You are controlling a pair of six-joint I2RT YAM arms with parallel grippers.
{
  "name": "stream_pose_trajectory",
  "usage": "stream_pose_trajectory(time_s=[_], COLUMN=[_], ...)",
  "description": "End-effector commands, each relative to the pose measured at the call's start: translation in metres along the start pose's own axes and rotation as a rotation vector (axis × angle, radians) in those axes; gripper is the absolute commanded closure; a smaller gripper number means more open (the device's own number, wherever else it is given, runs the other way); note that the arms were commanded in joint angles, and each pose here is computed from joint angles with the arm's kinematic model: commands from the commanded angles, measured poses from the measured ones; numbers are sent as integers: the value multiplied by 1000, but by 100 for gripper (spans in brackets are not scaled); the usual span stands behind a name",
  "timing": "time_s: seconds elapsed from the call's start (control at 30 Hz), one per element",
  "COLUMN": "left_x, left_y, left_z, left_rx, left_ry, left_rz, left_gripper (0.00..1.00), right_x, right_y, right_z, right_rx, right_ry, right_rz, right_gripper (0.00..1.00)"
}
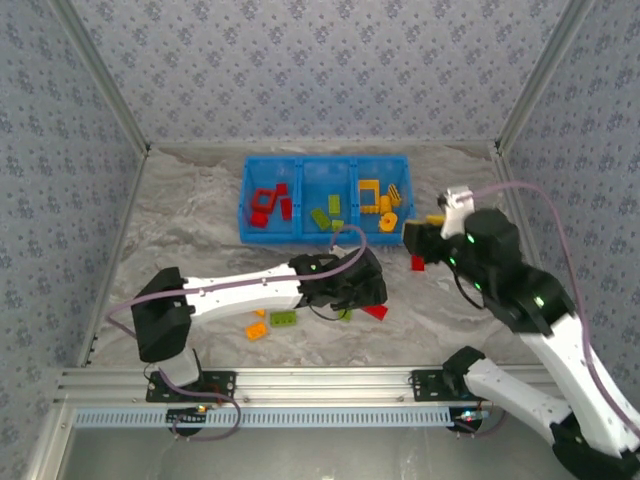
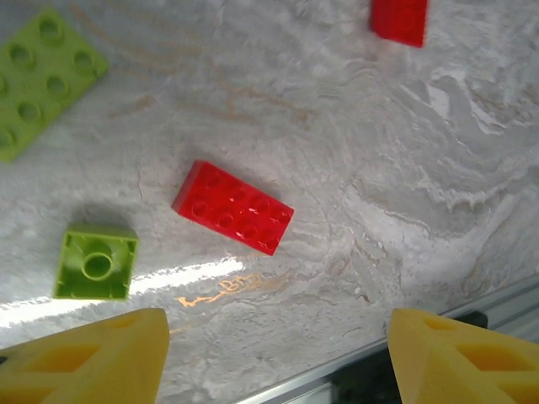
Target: Sort the legos into containers by color
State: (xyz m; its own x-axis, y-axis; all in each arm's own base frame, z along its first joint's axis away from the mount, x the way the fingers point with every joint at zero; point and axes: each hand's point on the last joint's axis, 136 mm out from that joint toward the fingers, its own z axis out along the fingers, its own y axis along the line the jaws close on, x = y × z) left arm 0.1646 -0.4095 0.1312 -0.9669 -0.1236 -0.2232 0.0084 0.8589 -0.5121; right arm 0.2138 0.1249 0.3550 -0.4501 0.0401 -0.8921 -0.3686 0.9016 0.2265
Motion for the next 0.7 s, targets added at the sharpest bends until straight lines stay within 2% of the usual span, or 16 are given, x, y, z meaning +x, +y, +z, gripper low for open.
stream_pose_trajectory(time_s=[0.0, 0.17, 0.3, 0.5, 0.67], left_x=[9, 13, 19, 25, 28], left_y=[-10, -10, -12, 6, 11], left_z=[12, 33, 46, 62, 79], left_rx=[14, -61, -113, -193, -243], left_ry=[51, 79, 97, 78, 77], left_rz=[-243, -437, -530, -676, -725], left_gripper=[28, 29, 31, 32, 33], right_x=[25, 27, 34, 36, 38], right_y=[15, 27, 37, 34, 36], right_z=[-23, -49, -47, -43, -42], right_rx=[-122, -221, -285, -268, -280], right_ry=[64, 37, 55, 55, 61], right_rz=[-25, -19, -20, -11, -4], right_gripper=[50, 50, 49, 49, 49])
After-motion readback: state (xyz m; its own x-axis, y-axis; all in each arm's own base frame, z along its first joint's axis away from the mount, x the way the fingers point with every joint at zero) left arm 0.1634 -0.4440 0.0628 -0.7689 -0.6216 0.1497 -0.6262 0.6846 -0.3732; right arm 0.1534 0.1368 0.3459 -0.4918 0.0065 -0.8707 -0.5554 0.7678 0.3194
